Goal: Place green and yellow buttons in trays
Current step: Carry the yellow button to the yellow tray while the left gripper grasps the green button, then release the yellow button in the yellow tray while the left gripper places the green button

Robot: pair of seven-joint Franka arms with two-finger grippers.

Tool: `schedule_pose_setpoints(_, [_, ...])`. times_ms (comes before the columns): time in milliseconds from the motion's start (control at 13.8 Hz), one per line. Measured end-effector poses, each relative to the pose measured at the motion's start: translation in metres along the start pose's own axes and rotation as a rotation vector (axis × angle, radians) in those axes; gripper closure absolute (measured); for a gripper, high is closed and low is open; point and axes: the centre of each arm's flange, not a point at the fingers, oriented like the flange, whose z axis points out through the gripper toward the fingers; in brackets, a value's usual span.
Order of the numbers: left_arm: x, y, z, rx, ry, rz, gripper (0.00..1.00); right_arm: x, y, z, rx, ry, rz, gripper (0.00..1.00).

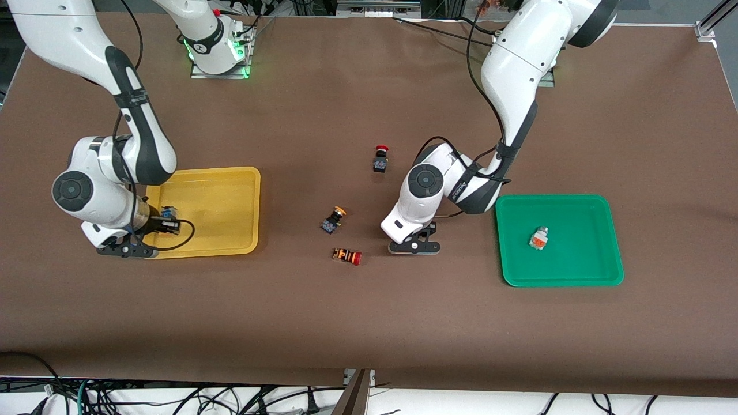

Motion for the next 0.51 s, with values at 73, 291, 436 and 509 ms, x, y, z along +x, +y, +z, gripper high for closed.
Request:
schedule_pose_setpoints(73, [0.004,-0.004,-0.009,0.029,-0.015,0.002,0.59,-0.002,0.009,0.004,0.001,-0.002,-0.009,0.6])
schedule_pose_setpoints(291, [0.025,-0.037,-0.063,0.09,-0.05,0.047,0.59,-0.009,0.018,0.014,0.004,0.011,-0.018,0.59])
schedule_pose_setpoints(436, [0.043,-0.082,-0.097,0.117,-0.086,0.12,0.59,-0.013,0.016,0.02,0.006,0.014,-0.021,0.44])
schedule_pose_setpoints(509, [0.054,-0.111,-0.112,0.124,-0.105,0.164,0.59,-0.013,0.015,0.02,0.007,0.015,-0.022,0.36])
